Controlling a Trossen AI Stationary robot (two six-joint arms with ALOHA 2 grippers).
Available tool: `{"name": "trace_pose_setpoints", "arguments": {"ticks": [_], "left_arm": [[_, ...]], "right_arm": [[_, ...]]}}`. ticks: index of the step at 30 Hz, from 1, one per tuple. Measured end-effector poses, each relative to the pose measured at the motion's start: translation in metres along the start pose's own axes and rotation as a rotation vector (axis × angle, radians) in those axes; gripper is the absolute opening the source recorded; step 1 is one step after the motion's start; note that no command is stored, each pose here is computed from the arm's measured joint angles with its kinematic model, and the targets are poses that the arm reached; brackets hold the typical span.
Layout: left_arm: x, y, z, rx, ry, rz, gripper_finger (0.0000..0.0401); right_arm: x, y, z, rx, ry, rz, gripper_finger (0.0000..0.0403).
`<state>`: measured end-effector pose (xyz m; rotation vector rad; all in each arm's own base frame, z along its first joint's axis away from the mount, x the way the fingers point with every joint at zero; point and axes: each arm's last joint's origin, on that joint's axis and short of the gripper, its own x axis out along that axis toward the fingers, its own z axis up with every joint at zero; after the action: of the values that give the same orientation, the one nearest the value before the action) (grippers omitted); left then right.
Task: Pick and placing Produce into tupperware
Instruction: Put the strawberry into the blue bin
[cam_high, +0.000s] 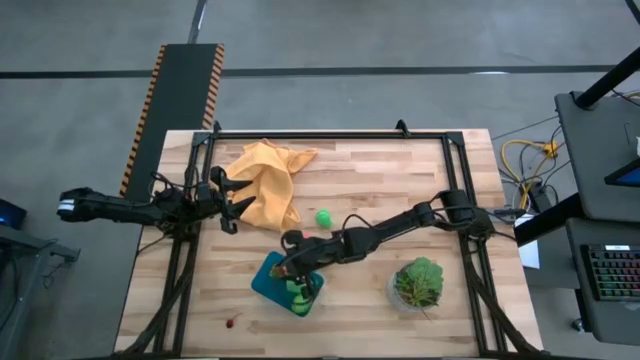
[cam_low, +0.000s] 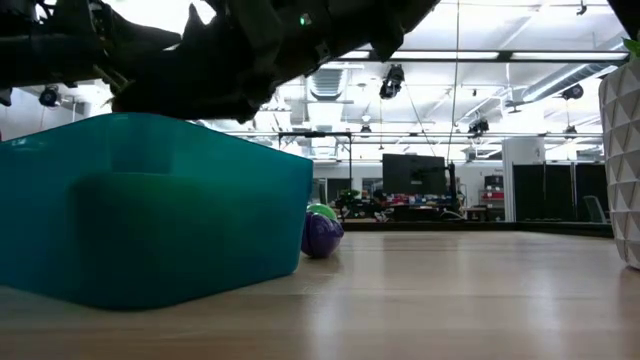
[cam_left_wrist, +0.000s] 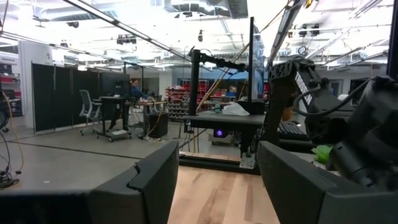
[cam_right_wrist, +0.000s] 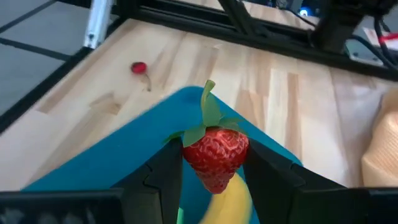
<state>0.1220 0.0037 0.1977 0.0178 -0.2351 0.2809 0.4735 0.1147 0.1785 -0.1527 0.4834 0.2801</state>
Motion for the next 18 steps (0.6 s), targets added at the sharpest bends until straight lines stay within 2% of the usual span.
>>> {"name": "trace_pose_setpoints", "arguments": {"ticks": [18], "left_arm": [[0.0, 0.0, -0.001, 0.002, 0.005, 0.0, 0.0206]], "right_arm": [[0.002, -0.014, -0.013, 0.045, 0.096, -0.017, 0.0144]]}}
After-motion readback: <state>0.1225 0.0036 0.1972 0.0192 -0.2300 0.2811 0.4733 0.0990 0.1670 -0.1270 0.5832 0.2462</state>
